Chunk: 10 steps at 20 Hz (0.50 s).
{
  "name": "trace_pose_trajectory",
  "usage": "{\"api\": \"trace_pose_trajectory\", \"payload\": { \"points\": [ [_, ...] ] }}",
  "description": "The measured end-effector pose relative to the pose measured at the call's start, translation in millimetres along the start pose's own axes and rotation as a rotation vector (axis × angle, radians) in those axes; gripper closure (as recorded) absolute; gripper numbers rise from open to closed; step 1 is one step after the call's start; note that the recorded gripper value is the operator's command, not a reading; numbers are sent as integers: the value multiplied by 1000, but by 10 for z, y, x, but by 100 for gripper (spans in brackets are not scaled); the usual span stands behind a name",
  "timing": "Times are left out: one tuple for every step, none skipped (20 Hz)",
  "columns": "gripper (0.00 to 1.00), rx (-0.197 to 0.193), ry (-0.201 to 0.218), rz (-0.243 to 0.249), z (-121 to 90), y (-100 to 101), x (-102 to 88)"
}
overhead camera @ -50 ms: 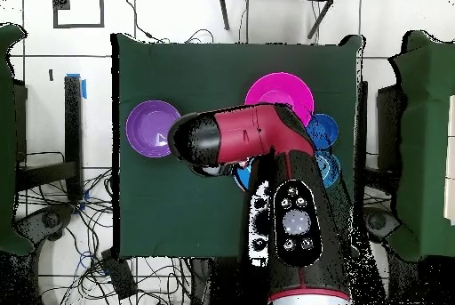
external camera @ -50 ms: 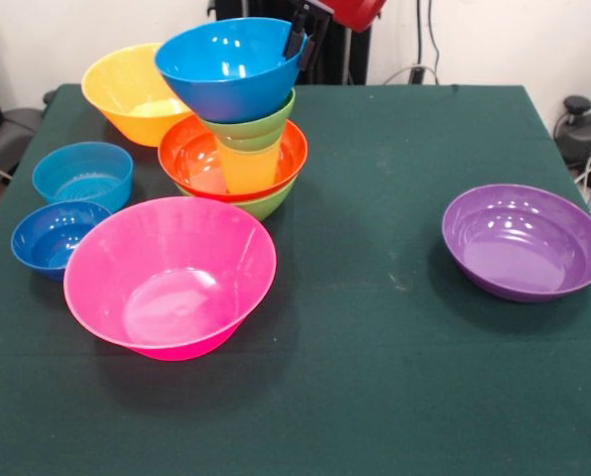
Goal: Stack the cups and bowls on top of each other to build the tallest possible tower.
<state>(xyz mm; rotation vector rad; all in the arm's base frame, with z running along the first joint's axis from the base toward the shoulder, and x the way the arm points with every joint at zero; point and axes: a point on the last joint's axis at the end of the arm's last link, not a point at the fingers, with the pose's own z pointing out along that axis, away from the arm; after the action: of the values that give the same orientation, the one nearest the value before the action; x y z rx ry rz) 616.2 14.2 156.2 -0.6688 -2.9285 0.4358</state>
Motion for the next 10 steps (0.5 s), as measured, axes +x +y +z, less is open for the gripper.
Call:
{"api": "trace_pose_trajectory", "payload": {
  "points": [
    [100,0,0,0,1,-3,0],
    [100,0,1,1,3,-7,-2],
    [100,0,1,2,6,-14,-4],
    [100,0,2,3,8,-20,-8],
    [100,0,2,5,11,-31,-13],
    [100,0,3,8,17,-46,-21],
    [100,-1,4,9,18,-53,-26],
    [100,-2,6,12,26,-68,-36],
    [0,-3,7,15,33,-84,-45],
    [0,-3,7,15,35,-87,-47]
  ]
}}
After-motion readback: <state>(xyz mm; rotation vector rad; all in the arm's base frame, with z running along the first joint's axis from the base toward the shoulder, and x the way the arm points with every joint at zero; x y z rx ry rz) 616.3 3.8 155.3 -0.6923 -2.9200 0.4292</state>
